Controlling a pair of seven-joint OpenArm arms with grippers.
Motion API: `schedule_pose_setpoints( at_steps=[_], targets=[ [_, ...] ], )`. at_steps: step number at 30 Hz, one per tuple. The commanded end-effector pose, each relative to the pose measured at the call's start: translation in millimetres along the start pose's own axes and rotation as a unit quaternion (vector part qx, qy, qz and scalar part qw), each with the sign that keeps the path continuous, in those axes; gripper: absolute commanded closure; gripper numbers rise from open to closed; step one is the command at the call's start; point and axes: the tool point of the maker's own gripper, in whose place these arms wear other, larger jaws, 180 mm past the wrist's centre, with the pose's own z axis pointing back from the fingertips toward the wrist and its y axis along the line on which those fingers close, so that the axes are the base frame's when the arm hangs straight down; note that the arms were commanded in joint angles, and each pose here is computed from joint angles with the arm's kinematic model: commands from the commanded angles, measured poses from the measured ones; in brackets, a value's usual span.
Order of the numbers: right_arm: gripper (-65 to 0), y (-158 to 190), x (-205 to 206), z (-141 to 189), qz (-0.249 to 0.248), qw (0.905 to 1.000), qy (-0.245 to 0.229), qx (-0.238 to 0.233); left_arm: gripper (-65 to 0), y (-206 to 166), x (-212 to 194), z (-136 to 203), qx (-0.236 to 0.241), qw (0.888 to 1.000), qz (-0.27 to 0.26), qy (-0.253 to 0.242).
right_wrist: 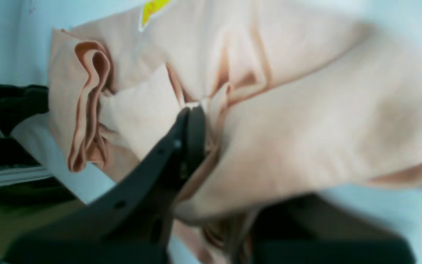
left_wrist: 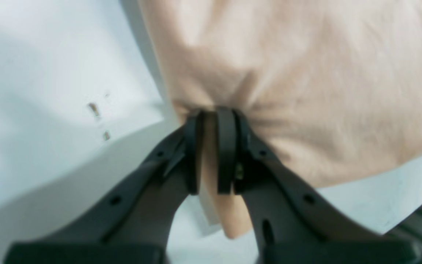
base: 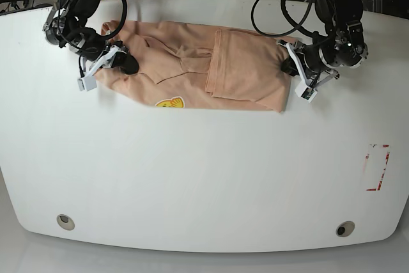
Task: Fold the T-shirt properly
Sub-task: 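Grasp the strip end with the left gripper and fold it toward the right gripper, then fold the shirt again with both grippers, bringing the ends together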
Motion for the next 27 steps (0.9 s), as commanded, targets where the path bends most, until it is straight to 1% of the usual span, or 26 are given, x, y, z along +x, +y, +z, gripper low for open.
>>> schedule_pose_setpoints(
  at_steps=[1,4,7,8,11,13,17,19,21,24,27],
  targets=[
    [0.0,10,35,17,0.055,0.9975,-0.044,-0.009,-4.9,-1,-1,-2,-0.003,1.000,0.000,0.003],
    [0.0,19,45,32,0.095,0.9939,-0.052,-0.022,-4.9,-3,-2,-2,-0.005,1.000,0.001,0.005],
    [0.0,32,54,38,0.126,0.9901,-0.058,-0.024,-4.9,-10,-1,-6,-0.016,1.000,-0.013,0.008],
    [0.0,38,55,37,0.128,0.9896,-0.062,-0.016,-4.9,-12,0,-7,-0.018,1.000,-0.015,0.009],
    [0.0,69,57,25,0.137,0.9869,-0.073,0.043,-4.9,-22,2,-10,-0.029,0.999,-0.024,0.010],
    [0.0,90,55,16,0.140,0.9841,-0.073,0.082,-4.9,-28,5,-13,-0.036,0.999,-0.030,0.008],
    [0.0,126,51,-4,0.145,0.9775,-0.070,0.137,-4.9,-49,14,-21,-0.060,0.998,-0.028,-0.002],
    [0.0,138,50,-11,0.143,0.9752,-0.070,0.154,-4.9,-52,15,-22,-0.063,0.998,-0.025,-0.005],
    [0.0,153,55,-18,0.146,0.9708,-0.077,0.174,-4.9,-57,17,-24,-0.066,0.998,-0.018,-0.008],
    [0.0,165,54,-25,0.149,0.9685,-0.075,0.185,-4.9,-59,19,-25,-0.062,0.998,0.003,-0.010],
    [0.0,176,47,-37,0.158,0.9678,-0.056,0.188,-4.9,-59,16,-26,-0.062,0.998,0.010,-0.007]
  ],
)
